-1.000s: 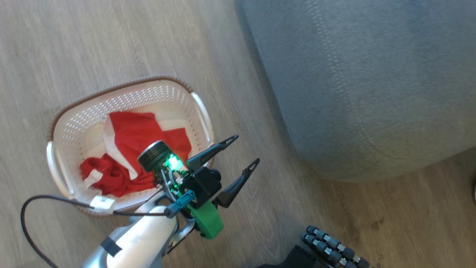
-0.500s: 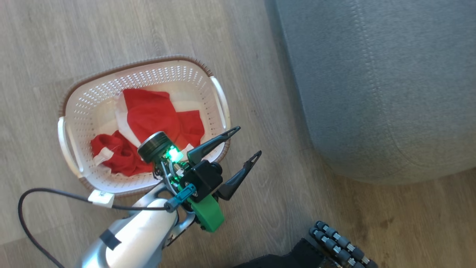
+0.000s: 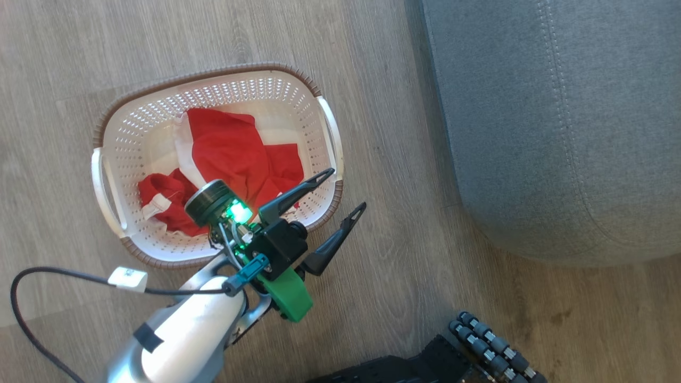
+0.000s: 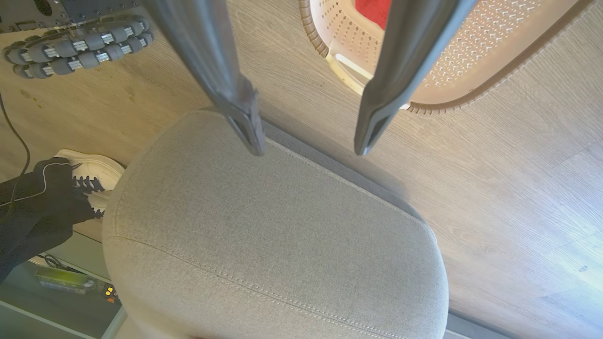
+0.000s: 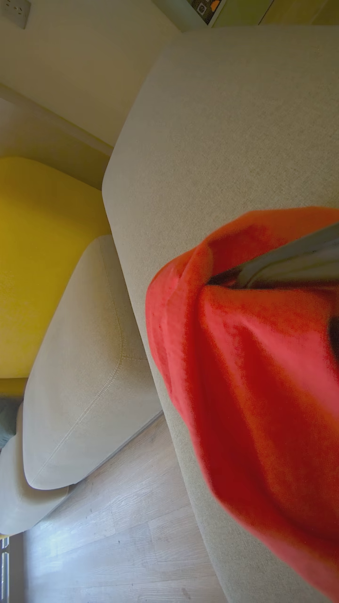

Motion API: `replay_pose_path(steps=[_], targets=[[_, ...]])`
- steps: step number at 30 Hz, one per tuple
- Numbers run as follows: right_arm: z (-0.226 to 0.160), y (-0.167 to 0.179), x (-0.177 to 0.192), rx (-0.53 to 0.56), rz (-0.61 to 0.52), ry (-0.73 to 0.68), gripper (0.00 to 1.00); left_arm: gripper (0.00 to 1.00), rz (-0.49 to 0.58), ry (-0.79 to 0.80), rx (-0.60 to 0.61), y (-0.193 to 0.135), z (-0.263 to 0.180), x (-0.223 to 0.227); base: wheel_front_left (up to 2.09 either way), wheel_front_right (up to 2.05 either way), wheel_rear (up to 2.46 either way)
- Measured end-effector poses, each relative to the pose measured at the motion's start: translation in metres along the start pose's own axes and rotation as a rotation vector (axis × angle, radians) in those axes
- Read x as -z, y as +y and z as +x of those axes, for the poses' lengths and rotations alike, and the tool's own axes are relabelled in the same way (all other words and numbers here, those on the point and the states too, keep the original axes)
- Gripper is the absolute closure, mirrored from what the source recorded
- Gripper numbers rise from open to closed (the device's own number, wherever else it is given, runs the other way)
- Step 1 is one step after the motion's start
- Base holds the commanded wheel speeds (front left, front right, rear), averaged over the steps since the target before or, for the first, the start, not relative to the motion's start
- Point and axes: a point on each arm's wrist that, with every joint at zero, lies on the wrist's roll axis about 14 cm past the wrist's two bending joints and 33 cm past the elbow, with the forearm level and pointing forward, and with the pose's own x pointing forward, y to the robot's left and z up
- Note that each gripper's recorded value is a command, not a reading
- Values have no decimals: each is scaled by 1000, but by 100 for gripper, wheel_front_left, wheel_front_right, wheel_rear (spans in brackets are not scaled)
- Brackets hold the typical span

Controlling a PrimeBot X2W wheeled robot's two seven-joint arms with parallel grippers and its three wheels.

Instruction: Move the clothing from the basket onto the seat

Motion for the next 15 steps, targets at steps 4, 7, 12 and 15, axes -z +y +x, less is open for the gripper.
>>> replay_pose_path(steps=[4,7,12,15], targets=[[0,6,12,-8,-21,48,100,0,-3,2,-7,3,0,1,0,0,0],[0,15,17,-24,-23,75,100,0,-4,2,-6,2,0,2,0,0,0],[-3,21,29,-26,3,135,66,0,-1,-6,-8,3,0,-2,0,0,0],[-4,20,32,-22,8,154,0,0,2,-13,-12,4,0,-4,0,0,0]])
